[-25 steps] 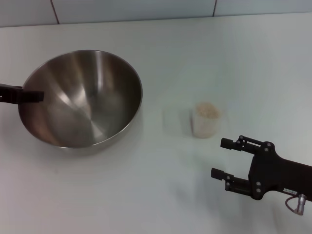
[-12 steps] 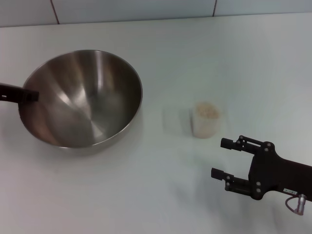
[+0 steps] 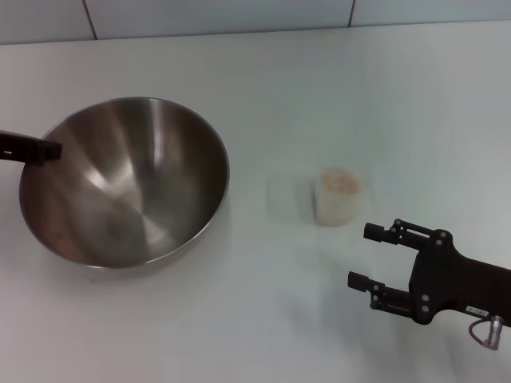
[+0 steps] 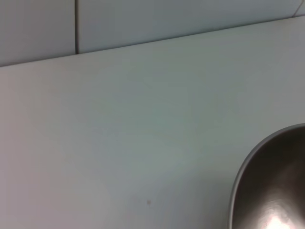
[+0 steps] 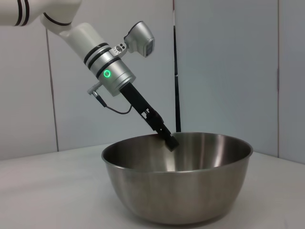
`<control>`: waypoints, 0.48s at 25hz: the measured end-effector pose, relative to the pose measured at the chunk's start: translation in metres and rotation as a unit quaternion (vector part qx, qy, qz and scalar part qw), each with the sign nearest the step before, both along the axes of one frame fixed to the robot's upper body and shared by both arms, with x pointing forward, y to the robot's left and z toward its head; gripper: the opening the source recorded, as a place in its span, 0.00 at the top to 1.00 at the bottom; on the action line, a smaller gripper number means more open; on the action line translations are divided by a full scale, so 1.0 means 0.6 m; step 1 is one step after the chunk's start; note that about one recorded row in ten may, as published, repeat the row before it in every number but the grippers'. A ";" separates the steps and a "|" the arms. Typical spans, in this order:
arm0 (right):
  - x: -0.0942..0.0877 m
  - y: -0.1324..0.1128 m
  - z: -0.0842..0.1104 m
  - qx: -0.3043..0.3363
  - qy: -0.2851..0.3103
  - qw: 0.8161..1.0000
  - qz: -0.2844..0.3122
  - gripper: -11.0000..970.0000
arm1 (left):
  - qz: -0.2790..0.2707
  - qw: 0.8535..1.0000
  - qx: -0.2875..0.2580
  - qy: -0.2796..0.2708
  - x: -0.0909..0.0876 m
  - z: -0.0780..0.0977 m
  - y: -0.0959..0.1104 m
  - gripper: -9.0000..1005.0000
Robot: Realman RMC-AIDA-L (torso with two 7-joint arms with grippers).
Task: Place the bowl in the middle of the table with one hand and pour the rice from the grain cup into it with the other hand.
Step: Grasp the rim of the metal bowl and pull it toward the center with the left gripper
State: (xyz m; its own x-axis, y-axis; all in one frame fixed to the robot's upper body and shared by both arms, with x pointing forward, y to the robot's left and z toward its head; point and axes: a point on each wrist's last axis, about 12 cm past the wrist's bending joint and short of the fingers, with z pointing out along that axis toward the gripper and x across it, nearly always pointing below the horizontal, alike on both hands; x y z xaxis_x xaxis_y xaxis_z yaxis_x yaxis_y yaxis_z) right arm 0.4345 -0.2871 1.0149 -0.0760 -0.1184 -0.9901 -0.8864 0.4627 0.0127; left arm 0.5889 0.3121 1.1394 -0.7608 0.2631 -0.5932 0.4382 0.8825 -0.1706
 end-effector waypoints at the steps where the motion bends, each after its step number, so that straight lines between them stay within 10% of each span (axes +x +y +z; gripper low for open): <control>1: 0.000 0.000 0.000 0.000 0.000 1.000 0.000 0.27 | 0.000 1.000 -0.001 -0.001 0.001 0.002 0.000 0.94; 12: 0.001 0.001 0.001 0.000 -0.001 1.000 0.001 0.27 | -0.014 1.000 -0.015 -0.017 0.022 0.041 -0.017 0.95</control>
State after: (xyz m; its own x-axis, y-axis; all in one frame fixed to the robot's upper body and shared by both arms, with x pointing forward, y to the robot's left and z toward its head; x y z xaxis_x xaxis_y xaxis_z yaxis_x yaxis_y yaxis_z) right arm 0.4353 -0.2868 1.0153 -0.0740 -0.1185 -0.9902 -0.8872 0.4613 0.0111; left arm 0.6020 0.3022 1.1639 -0.7322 0.2655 -0.6272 0.4691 0.8642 -0.1819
